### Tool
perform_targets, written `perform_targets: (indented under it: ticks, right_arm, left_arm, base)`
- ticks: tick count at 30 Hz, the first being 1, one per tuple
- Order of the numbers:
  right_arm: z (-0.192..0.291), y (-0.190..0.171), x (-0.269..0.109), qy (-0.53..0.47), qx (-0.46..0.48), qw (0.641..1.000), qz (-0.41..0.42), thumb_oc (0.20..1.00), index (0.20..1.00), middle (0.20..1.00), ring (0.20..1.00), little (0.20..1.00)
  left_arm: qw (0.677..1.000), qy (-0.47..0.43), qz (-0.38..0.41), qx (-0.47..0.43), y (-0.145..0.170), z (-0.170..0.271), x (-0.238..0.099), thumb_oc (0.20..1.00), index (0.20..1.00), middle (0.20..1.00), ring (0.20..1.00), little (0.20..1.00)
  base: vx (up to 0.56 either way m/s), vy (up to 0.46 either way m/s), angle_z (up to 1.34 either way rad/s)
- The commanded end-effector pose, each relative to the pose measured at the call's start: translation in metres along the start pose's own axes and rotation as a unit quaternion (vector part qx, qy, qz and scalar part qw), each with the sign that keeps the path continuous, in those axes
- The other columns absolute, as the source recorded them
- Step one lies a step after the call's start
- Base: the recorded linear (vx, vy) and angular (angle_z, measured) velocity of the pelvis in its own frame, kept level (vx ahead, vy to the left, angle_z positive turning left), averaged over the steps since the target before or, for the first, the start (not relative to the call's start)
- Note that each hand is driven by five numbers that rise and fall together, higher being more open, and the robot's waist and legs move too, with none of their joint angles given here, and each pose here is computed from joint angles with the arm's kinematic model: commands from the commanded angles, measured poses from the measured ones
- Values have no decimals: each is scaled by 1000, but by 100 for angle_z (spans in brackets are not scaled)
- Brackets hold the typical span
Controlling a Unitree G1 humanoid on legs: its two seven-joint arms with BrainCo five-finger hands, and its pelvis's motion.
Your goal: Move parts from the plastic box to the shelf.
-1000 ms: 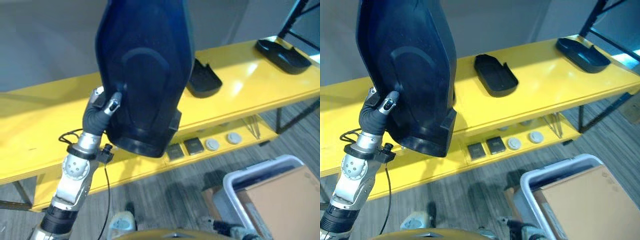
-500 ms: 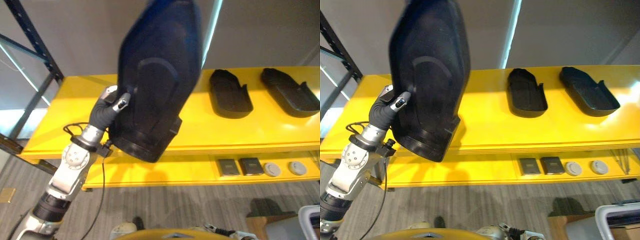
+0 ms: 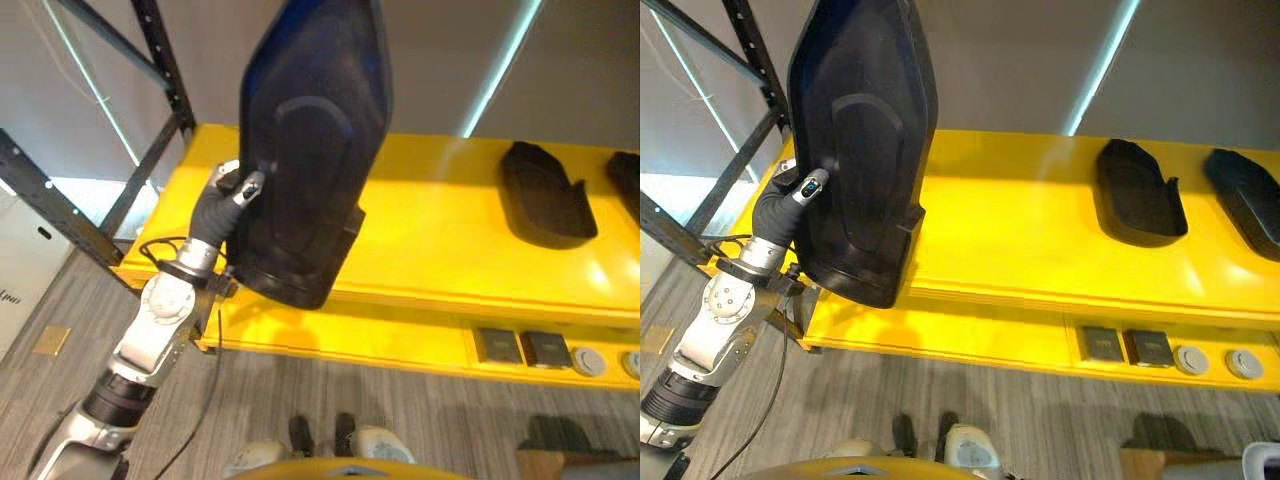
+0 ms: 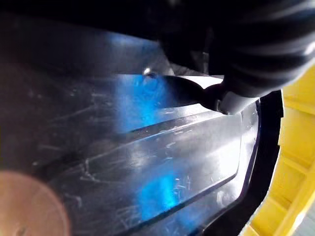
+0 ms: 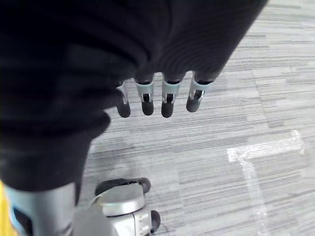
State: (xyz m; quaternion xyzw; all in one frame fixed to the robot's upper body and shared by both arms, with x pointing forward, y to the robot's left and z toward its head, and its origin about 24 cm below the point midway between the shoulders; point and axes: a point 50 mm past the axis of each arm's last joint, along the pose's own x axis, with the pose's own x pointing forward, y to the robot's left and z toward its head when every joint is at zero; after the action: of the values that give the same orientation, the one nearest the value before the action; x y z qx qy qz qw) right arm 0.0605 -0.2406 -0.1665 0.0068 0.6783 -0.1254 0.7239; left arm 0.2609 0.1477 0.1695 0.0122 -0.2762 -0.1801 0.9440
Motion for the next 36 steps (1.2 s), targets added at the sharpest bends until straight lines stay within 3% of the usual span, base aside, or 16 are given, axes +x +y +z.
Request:
perform_targets:
  ticks: [1, 13, 15, 23, 36]
  right_arm:
    - [12, -14, -2, -20, -16, 999, -19, 1000, 1000, 1000, 1000, 1000]
    - [11, -38, -5, 2, -22, 999, -25, 1000, 1000, 1000, 1000, 1000]
    - [-2, -34, -4, 22, -75, 997, -14, 1000, 1000, 1000, 1000, 1000]
    - [-12, -23, -2, 34, -135, 990, 7, 1000, 1000, 1000, 1000, 1000]
    - [67, -26, -16, -70, -144, 987, -2, 1000, 1000, 1000, 1000, 1000]
  left_arm:
    - [999, -36, 0, -6, 3, 15, 2, 200, 200, 200, 200, 200]
    - [990, 105, 91, -19, 23, -36, -5, 200, 200, 200, 200, 200]
    - [982, 143, 124, -18, 28, -50, -2, 200, 200, 200, 200, 200]
    - [950, 201, 235, -36, 38, -77, 23, 200, 200, 200, 200, 200]
    - [932, 221, 288, -9, 69, -71, 78, 200, 200, 200, 200, 200]
  base:
    - [29, -22, -5]
    - [152, 214, -20]
    - [186, 116, -18]
    - [64, 52, -11]
    - [-82, 33, -13]
